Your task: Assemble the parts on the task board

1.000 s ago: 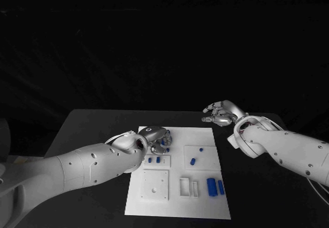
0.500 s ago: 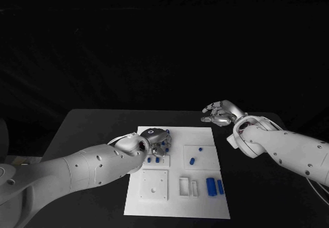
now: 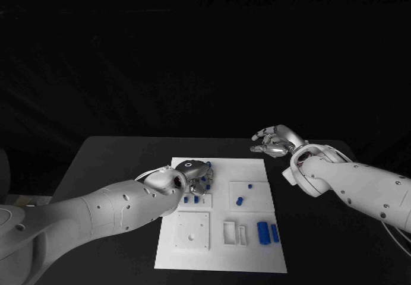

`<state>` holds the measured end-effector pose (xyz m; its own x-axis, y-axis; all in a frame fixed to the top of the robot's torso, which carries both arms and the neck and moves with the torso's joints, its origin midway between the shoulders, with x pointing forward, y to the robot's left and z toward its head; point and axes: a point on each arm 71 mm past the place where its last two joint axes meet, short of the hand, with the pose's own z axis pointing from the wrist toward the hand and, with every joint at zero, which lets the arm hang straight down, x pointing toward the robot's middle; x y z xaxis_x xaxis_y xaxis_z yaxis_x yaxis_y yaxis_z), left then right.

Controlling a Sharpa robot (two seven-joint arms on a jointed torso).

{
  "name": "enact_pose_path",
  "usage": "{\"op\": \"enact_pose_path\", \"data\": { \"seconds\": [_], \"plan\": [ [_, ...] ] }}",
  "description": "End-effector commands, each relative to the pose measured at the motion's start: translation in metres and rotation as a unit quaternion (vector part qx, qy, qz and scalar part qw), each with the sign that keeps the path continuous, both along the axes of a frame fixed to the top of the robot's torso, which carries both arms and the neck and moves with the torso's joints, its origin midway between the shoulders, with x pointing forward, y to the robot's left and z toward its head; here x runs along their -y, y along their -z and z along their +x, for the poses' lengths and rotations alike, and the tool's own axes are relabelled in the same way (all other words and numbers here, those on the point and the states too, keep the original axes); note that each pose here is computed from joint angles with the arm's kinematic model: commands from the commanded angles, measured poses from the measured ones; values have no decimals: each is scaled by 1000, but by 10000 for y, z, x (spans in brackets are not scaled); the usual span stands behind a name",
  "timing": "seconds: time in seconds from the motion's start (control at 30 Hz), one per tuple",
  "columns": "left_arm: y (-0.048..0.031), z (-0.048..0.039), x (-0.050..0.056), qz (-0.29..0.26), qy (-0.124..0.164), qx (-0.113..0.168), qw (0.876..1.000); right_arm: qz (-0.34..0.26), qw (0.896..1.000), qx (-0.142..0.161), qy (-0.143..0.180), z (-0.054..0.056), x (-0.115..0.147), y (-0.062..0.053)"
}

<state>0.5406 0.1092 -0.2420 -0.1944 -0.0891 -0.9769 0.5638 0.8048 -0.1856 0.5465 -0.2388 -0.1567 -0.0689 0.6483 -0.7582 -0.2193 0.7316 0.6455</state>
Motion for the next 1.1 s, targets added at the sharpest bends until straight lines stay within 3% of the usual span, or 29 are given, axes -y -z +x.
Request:
{"op": "enact_pose_path", "data": {
  "seconds": [0.03, 0.53, 1.1],
  "plan": [
    [26, -2, 32, 8, 7, -7, 1000, -1, 1000, -1, -10, -9, -24, 1],
    [152, -3, 79, 21, 3, -24, 999, -1, 1000, -1, -12, -20, -32, -5],
    [180, 25, -13, 39, -10, -25, 999, -1, 1000, -2, -11, -18, -28, -3]
  ]
}}
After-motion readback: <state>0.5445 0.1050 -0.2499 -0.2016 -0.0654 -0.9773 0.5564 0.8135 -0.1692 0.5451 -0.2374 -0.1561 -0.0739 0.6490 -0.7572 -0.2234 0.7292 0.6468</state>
